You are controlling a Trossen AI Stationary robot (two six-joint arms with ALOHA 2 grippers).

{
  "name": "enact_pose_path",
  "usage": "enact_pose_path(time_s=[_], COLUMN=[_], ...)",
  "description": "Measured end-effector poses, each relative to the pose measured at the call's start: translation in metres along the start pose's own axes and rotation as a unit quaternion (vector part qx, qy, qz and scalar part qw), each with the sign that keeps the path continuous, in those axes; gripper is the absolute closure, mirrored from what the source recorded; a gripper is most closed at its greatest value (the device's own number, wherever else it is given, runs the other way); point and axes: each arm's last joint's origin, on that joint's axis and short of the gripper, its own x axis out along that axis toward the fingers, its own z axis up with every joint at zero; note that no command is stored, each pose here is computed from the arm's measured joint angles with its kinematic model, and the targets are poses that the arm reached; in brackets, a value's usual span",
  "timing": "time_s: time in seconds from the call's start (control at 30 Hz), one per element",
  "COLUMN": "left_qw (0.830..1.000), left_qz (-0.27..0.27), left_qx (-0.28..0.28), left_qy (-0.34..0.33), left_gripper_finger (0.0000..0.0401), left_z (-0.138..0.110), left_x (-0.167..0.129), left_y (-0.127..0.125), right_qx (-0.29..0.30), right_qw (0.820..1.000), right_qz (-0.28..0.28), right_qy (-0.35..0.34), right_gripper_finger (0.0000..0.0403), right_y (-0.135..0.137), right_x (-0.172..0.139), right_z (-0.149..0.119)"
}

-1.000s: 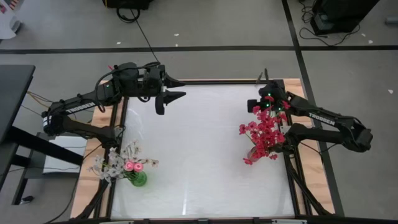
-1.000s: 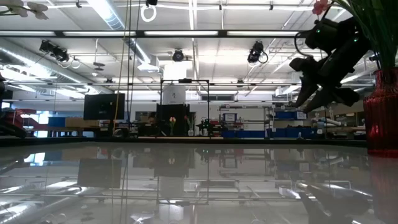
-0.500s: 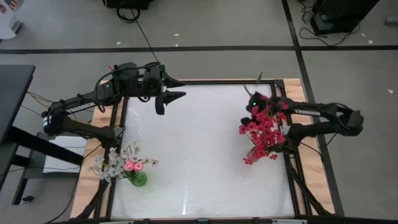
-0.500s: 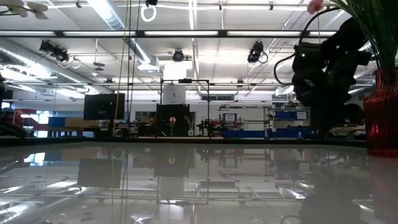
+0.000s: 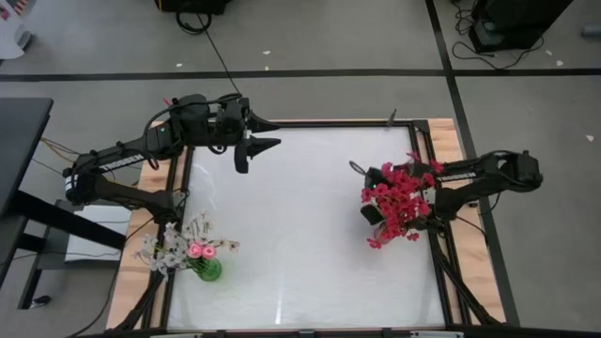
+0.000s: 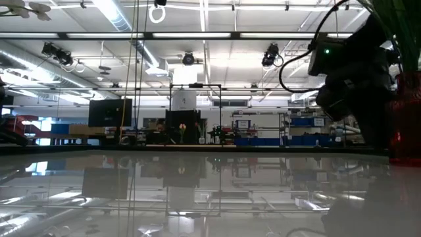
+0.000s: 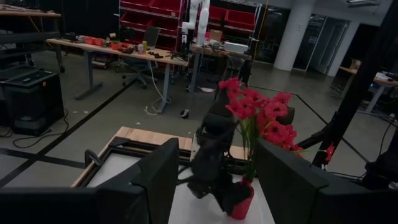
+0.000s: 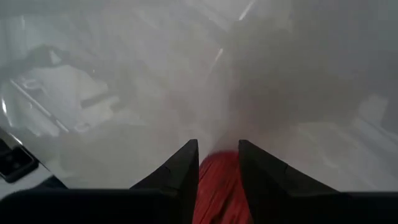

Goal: Sort flowers into vase by color
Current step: Put the red flowers into the red vase

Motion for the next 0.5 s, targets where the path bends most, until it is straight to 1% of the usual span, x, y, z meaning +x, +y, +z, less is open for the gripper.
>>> enact_pose_path(time_s=[0.3,0.4,0.5], left_qw=[1.0,1.0,1.0], left_qz=[0.0,0.0,0.0], left_qx=[0.0,0.0,0.0], left_qy=[0.0,0.0,0.0], left_gripper_finger=[0.0188,0.0188,0.0188], left_z=[0.0,0.0,0.0], left_x=[0.0,0.0,0.0], left_y=[0.0,0.0,0.0], right_qx=[-0.011,-0.016,-0.019], right_qw=[0.999,0.999,0.999], right_qz=[-0.018,-0.011,0.008], right_qy=[0.029,0.032,0.025], right_gripper_finger=[0.0281,0.0281,0.0281], right_y=[0.016,0.023,0.032], right_x=[0.014,0.019,0.023], right_z=[-0.024,-0.032,-0.039])
